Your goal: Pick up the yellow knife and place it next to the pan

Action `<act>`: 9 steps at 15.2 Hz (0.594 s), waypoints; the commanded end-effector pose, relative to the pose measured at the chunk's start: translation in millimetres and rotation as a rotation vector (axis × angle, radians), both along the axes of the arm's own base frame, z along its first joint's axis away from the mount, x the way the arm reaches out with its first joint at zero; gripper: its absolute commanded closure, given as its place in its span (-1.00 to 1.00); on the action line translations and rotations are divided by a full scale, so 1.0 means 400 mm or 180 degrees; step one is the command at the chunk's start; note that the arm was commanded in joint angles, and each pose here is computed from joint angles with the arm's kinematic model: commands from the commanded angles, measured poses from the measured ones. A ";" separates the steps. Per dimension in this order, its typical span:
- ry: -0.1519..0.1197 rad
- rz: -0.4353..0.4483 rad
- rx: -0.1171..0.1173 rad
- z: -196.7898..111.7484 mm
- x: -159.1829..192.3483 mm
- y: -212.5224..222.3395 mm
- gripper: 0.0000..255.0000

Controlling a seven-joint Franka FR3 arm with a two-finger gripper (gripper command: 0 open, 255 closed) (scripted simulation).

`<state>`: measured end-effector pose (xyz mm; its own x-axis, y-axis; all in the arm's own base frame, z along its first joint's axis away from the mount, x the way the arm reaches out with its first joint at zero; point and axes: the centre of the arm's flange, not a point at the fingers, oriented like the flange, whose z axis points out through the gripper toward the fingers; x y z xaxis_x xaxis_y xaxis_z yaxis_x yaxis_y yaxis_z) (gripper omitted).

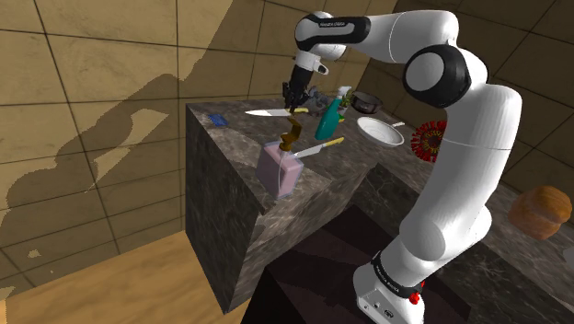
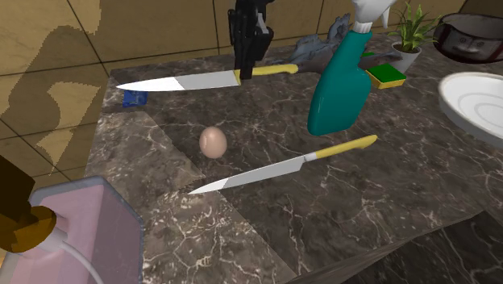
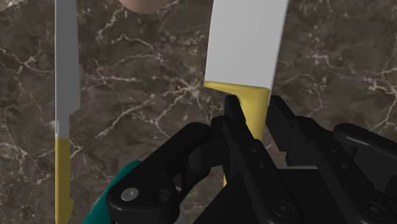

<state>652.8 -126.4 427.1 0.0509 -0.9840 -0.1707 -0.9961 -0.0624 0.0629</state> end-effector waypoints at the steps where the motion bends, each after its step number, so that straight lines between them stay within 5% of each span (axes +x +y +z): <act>1: 0.0002 0.0000 0.0000 0.026 -0.001 -0.002 1.00; 4: 0.0002 0.0000 0.0000 0.056 -0.001 -0.002 1.00; 9: 0.0002 -0.0001 0.0000 0.056 -0.132 -0.102 1.00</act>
